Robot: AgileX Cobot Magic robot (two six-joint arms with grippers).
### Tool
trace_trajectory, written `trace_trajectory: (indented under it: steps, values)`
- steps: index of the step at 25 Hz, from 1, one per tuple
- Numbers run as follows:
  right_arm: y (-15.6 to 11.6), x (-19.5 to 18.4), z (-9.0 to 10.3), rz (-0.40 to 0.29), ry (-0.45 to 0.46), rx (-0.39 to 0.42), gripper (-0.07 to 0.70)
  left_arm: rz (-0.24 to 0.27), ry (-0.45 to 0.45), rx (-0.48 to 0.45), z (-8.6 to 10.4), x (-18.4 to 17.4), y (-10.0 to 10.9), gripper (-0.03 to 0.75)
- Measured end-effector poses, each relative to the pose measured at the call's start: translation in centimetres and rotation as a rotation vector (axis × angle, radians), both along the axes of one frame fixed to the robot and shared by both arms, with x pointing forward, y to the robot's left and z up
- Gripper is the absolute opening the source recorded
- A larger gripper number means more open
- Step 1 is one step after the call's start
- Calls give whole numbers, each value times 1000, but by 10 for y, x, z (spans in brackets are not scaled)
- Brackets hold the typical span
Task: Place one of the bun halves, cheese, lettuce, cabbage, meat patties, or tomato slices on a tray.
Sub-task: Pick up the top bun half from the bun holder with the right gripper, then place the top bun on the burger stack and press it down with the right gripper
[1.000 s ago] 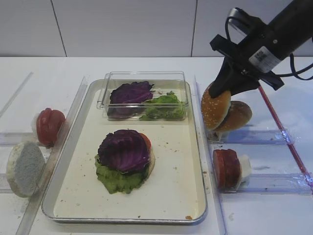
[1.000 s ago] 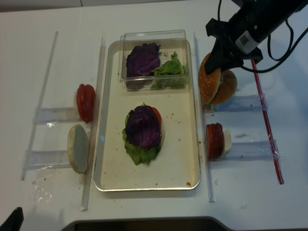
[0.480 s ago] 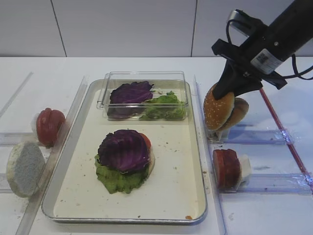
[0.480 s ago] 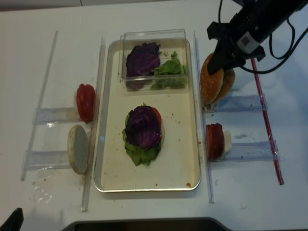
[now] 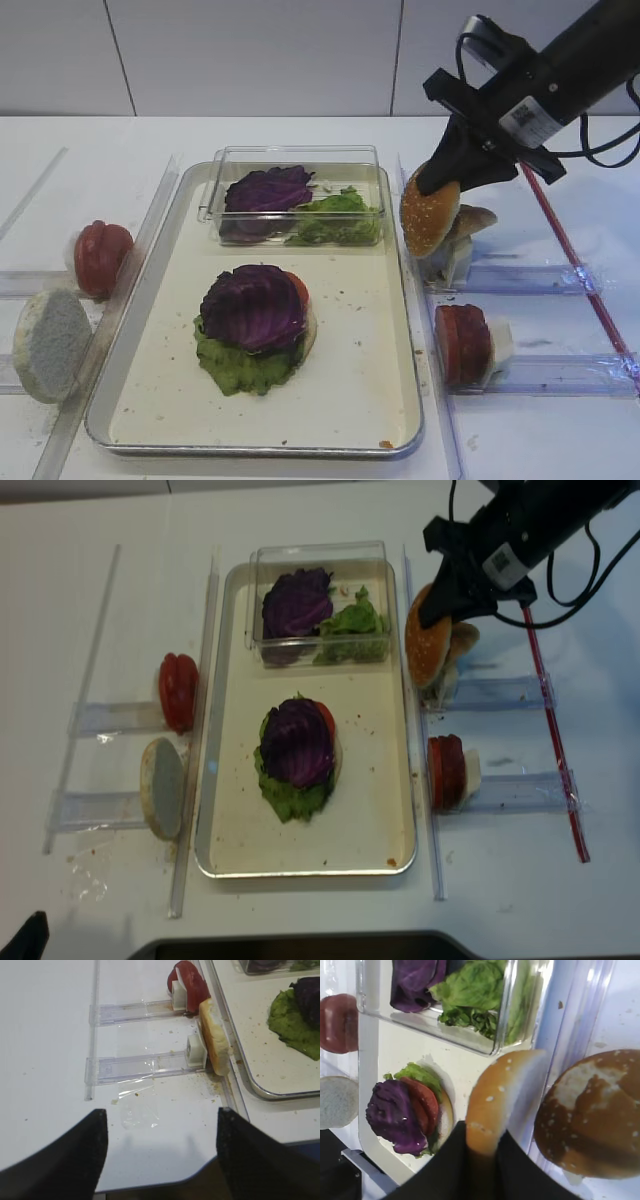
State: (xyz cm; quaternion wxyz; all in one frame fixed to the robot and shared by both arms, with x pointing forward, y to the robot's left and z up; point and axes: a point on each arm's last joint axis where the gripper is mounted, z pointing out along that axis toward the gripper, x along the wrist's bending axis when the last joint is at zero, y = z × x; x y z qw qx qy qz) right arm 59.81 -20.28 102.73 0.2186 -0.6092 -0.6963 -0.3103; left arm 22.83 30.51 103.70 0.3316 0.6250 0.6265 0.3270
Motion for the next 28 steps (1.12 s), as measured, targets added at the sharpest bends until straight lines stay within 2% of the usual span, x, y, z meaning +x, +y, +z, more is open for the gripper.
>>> trace_trajectory:
  steps: [13,22,28]
  values:
    - [6,0,7,29,-30,104,129,0,0,0,0,0,0,428]
    - [13,-38,-11,25,-26,317,129,0,0,0,0,0,0,428]
    - [13,-61,-21,0,-37,393,129,0,0,0,0,0,0,428]
